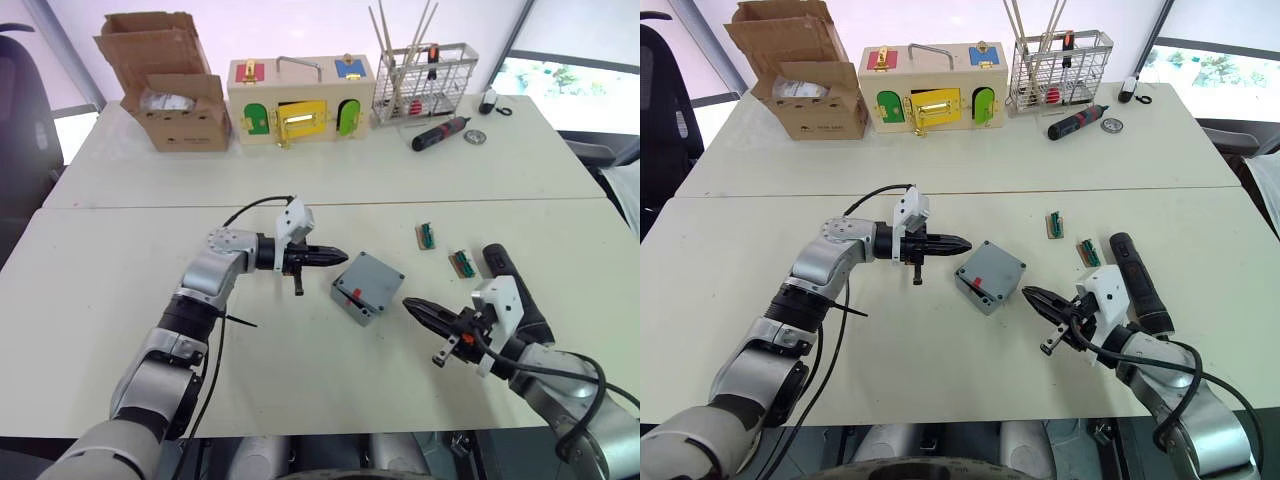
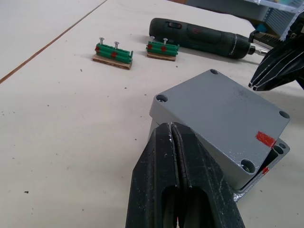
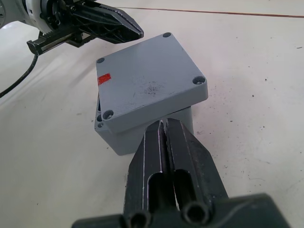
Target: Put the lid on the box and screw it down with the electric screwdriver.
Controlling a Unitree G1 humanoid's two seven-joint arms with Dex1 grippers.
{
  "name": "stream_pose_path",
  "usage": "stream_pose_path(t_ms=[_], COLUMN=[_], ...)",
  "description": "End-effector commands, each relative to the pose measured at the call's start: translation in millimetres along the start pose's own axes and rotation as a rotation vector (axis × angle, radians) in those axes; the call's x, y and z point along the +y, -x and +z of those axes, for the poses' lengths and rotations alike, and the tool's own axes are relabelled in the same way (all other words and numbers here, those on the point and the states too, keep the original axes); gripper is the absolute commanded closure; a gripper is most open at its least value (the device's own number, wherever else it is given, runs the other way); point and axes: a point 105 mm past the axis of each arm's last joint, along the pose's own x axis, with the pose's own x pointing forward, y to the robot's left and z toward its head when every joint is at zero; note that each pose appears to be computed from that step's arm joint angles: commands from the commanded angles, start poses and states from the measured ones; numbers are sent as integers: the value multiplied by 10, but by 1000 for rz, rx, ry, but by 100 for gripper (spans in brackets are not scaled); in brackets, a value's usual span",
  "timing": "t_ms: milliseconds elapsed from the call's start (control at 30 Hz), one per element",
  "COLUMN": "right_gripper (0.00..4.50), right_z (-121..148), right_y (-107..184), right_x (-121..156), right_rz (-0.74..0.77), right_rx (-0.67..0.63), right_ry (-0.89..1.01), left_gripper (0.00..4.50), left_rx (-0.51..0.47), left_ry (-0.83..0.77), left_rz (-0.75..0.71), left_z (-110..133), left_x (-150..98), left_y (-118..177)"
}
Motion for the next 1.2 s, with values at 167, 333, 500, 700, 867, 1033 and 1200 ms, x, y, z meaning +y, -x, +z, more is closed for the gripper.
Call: stream_pose_path(t_ms=[167, 333, 500, 700, 867, 1033, 1200], right_gripper=[446, 446, 446, 446, 446, 446, 446], right_z=[46, 71, 108, 127, 99, 86, 87], right_y=[-83, -136, -156, -168, -175, -173, -177], right_x=[56, 83, 118, 155, 179, 171, 160], right_rz=[37, 60, 80, 94, 104, 101, 98], right_rx=[-32, -43, -53, -57, -48, -42, -41], right_ry=[35, 43, 52, 50, 48, 47, 50], left_gripper=[450, 450, 450, 450, 450, 450, 450], left_rx=[-13, -10, -7, -3, -3, -33, -52], left_ry=[-47, -48, -47, -44, -44, -38, -35], left_rz=[-22, -39, -48, -51, -51, -37, 23], left_z=[112, 104, 93, 85, 80, 150, 190], left_x=[-32, -78, -109, -115, -115, -86, 32], left_y=[-28, -43, -43, -45, -44, -28, -17])
